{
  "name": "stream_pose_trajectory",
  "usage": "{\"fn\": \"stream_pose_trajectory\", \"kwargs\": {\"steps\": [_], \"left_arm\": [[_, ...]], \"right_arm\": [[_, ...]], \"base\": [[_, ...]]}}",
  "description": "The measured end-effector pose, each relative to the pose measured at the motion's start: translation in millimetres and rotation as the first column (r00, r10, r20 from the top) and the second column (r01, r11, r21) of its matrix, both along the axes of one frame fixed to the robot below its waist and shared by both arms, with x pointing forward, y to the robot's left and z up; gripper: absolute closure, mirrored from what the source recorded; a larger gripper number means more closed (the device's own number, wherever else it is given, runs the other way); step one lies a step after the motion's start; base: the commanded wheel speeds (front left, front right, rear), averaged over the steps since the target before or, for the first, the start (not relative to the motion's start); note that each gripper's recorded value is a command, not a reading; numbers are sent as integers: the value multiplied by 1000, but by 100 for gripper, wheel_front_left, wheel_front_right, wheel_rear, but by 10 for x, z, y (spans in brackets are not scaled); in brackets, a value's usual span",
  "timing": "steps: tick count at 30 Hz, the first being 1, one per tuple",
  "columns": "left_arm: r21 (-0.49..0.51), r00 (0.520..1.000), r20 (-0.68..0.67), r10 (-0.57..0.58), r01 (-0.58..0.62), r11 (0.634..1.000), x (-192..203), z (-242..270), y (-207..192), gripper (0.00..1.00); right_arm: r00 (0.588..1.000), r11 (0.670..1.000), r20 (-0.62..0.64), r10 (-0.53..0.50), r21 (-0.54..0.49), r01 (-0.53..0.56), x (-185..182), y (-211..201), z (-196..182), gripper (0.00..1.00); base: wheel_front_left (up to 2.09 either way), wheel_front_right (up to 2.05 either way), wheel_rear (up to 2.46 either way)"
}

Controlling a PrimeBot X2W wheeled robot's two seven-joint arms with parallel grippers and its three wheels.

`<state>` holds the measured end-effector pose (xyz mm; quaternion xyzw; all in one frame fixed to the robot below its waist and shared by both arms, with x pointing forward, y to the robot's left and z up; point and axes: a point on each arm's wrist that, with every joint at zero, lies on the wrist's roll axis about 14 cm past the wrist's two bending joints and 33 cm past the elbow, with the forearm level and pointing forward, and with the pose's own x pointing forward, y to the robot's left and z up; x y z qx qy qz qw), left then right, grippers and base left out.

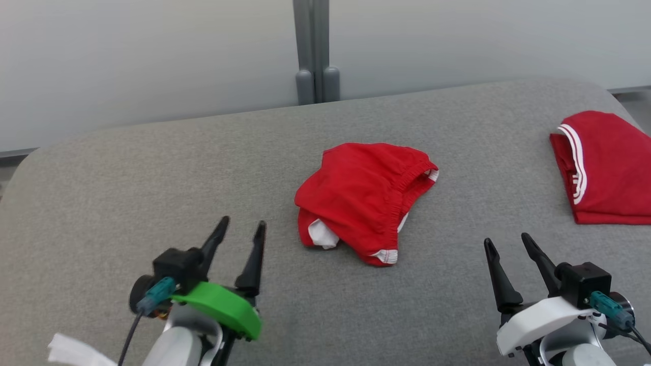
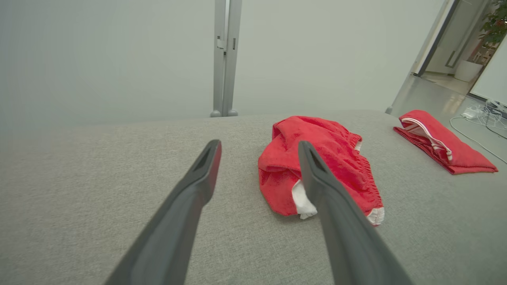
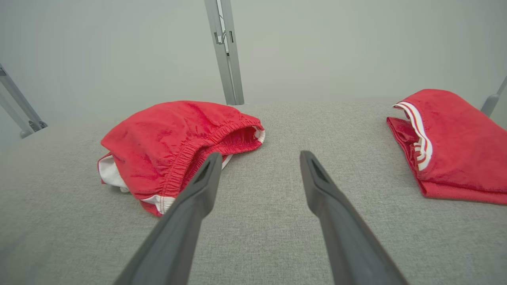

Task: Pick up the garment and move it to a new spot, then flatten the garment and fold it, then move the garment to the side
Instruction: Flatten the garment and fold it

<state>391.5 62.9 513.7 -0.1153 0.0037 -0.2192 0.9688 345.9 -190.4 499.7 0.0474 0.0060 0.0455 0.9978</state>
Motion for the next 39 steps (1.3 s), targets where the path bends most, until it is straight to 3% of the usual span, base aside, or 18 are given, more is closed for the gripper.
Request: {"fn": "stream_pose_trajectory", "kwargs": {"steps": [6,10,19,28,29,30,31,35,39], "left_arm": [[21,948,-92,-305,308,951,-78,-67,-972,0],[47,895,-178,-410,424,904,-131,-269,-1339,0],[181,790,-333,-514,589,788,-177,-809,-1774,0],[286,734,-499,-462,642,711,-142,-1316,-1766,0],[291,729,-508,-458,646,705,-140,-1340,-1767,7],[295,729,-508,-458,647,703,-130,-1340,-1771,76],[302,730,-506,-459,648,699,-122,-1337,-1775,100],[294,737,-474,-481,648,703,-79,-1227,-1840,100],[259,775,-296,-558,628,734,102,-681,-2108,100]], "right_arm": [[998,998,-1,-66,12,66,-80,-179,-2,0],[991,991,1,-134,14,134,-168,-381,-10,0],[961,961,-27,-274,14,275,-416,-755,-121,0],[942,944,-64,-330,10,331,-494,-870,-240,0],[942,944,-66,-329,11,331,-486,-866,-245,0],[943,944,-65,-328,13,329,-474,-861,-242,0],[943,945,-63,-325,14,327,-462,-856,-238,0],[946,947,-56,-319,17,320,-434,-837,-232,0],[949,950,-56,-309,20,311,-404,-814,-235,0]], "base": [[0,0,0],[0,0,0],[0,0,0],[0,0,0],[0,0,0],[0,0,0],[0,0,0],[0,0,0],[0,0,0]]}}
